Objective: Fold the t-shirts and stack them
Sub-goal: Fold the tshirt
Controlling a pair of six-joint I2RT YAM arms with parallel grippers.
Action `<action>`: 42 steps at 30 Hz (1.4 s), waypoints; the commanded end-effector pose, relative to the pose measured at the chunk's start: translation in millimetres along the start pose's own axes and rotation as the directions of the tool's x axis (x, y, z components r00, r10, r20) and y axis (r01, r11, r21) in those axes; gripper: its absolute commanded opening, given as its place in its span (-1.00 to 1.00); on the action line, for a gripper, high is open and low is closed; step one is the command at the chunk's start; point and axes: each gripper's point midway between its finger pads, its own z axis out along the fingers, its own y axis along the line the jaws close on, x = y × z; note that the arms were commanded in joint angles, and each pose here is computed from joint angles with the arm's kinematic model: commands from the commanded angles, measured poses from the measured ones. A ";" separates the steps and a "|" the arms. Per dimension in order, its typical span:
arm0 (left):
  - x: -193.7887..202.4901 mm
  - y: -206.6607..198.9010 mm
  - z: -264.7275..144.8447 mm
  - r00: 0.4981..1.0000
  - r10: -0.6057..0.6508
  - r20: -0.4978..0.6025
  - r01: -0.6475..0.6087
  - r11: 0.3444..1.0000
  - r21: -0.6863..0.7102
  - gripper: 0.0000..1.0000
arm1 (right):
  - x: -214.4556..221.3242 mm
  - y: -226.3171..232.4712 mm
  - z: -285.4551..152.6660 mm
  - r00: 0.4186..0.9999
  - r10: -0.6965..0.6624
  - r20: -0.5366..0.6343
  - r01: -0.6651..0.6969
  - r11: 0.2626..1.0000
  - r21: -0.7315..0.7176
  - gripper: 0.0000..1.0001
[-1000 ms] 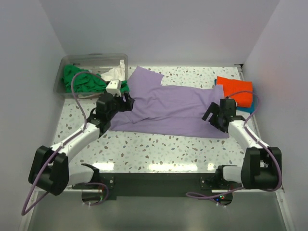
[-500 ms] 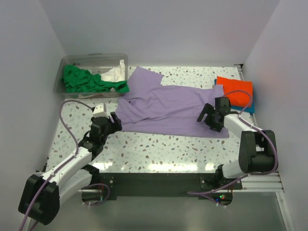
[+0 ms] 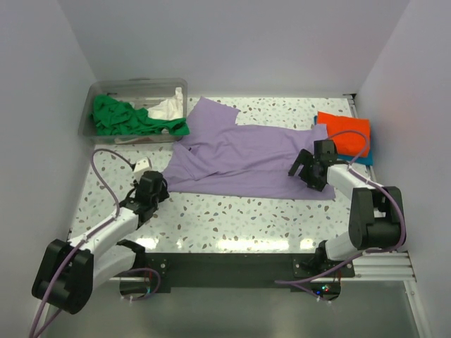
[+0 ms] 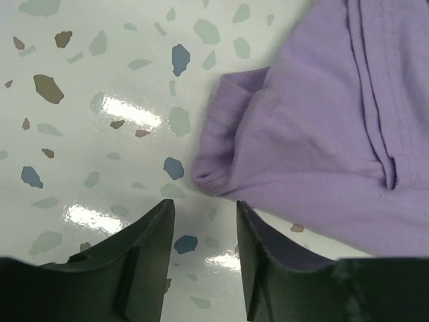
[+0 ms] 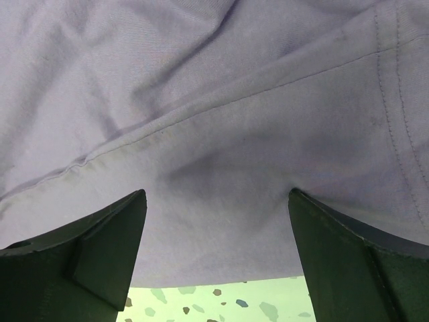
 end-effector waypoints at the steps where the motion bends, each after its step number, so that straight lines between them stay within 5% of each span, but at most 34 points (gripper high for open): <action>1: -19.9 -2.2 2.9 0.999 -0.040 0.022 0.041 0.999 -0.035 -0.10 | 27.3 -26.7 5.7 0.997 0.010 -0.073 -0.003 0.995 0.097 0.82; 20: -14.7 -1.8 29.5 0.999 -0.007 -0.048 0.005 0.999 -0.045 -0.35 | 27.6 -32.3 5.4 0.998 0.010 -0.065 -0.003 0.993 0.120 0.83; 29: -15.5 -2.8 38.6 0.998 -0.014 -0.056 0.013 1.000 -0.018 -0.98 | 29.4 -38.9 9.6 0.998 0.008 -0.067 0.002 0.988 0.153 0.83; 42: -34.7 -10.0 17.4 0.997 0.015 -0.071 -0.014 1.000 0.016 -1.00 | 25.4 -48.5 8.1 0.999 0.012 -0.046 -0.003 0.980 0.198 0.86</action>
